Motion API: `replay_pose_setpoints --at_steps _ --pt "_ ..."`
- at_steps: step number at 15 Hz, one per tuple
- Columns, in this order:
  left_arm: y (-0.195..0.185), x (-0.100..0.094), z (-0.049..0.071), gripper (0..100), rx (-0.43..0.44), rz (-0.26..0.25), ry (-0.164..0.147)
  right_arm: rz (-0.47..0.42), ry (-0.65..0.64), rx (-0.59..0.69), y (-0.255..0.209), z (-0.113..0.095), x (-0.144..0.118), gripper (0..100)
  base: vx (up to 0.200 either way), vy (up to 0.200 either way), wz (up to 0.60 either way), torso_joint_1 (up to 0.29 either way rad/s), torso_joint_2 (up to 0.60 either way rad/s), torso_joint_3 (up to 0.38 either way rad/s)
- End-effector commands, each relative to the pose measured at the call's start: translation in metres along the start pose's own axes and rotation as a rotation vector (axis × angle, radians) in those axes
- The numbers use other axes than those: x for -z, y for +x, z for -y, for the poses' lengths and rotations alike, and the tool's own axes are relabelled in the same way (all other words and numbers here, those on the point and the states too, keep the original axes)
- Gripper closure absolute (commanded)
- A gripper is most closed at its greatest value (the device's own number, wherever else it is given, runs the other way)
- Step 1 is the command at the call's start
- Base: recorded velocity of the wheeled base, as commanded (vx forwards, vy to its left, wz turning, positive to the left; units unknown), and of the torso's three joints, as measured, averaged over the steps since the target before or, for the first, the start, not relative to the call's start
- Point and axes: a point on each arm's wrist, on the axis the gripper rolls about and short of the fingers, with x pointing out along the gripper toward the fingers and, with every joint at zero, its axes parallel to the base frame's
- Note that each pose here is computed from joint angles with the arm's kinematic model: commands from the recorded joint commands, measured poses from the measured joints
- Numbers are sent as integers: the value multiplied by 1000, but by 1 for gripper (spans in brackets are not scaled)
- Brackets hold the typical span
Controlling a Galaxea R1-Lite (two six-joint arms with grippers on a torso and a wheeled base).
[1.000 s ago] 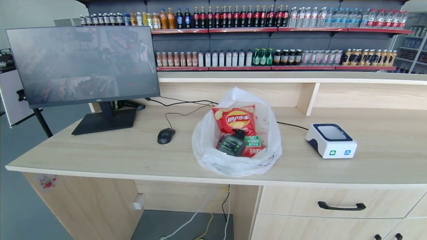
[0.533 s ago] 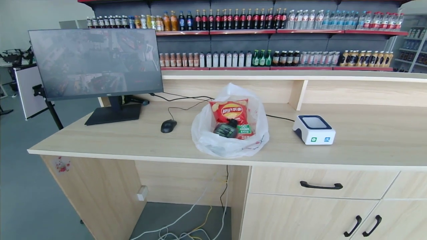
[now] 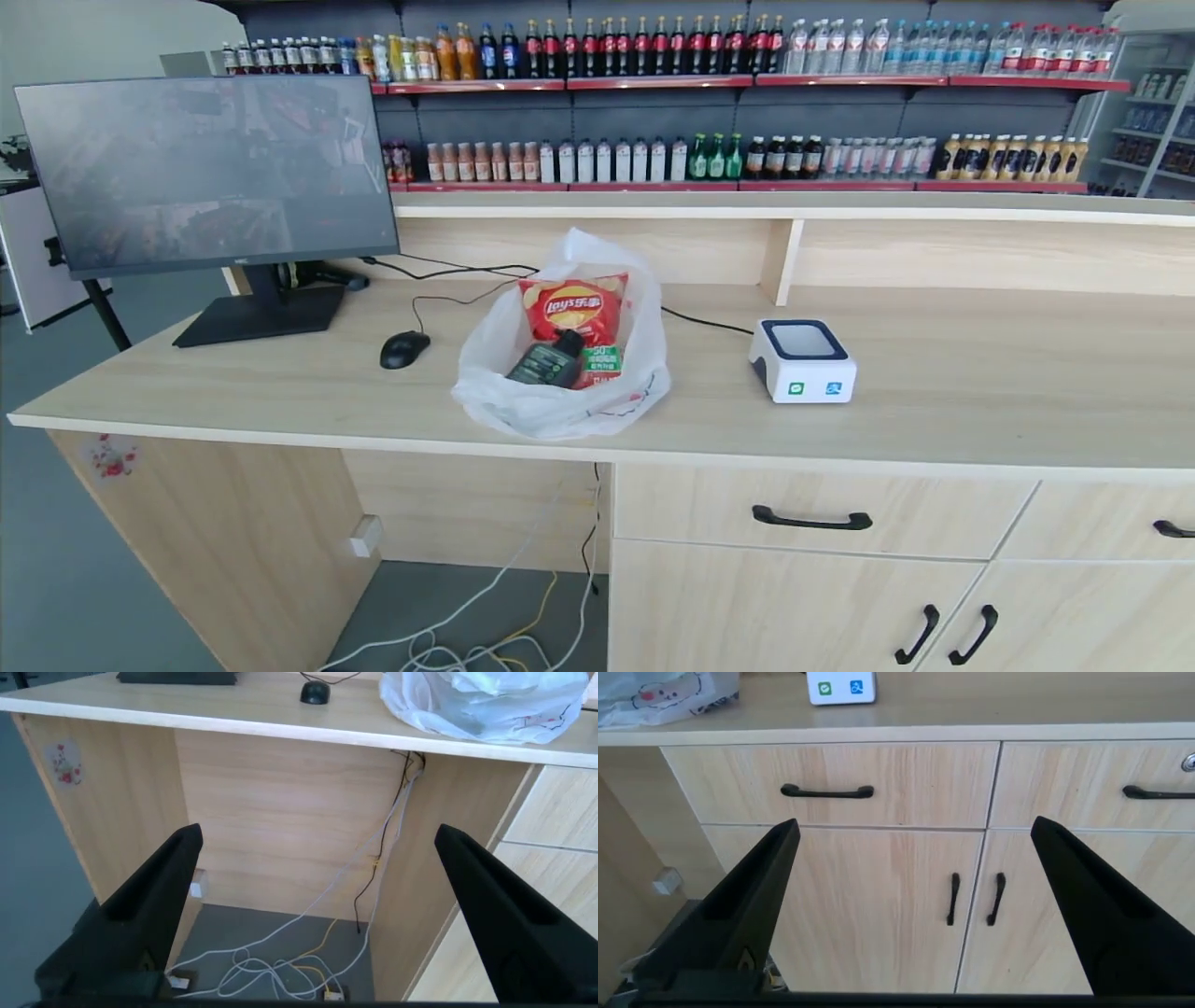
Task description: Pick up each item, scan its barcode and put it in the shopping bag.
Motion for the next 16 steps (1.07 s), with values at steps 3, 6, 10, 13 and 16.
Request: replay_pose_setpoints --at_steps 3,6,10,13,16 --pt "0 0 0 0 -2 1 0 0 2 0 0 0 0 0 0 -200 -200 -4 -1 5" --pt "0 0 0 0 -2 1 2 -2 -2 0 0 0 0 0 0 -200 -400 5 -1 4" --pt "0 0 0 0 -2 1 0 -2 -1 0 0 0 0 0 0 -200 0 5 0 -1" --pt "0 0 0 0 0 1 2 -2 -1 0 0 0 0 0 0 0 0 0 0 0" --pt "0 0 0 0 0 1 2 -2 -1 0 0 0 0 0 -200 0 0 1 4 2"
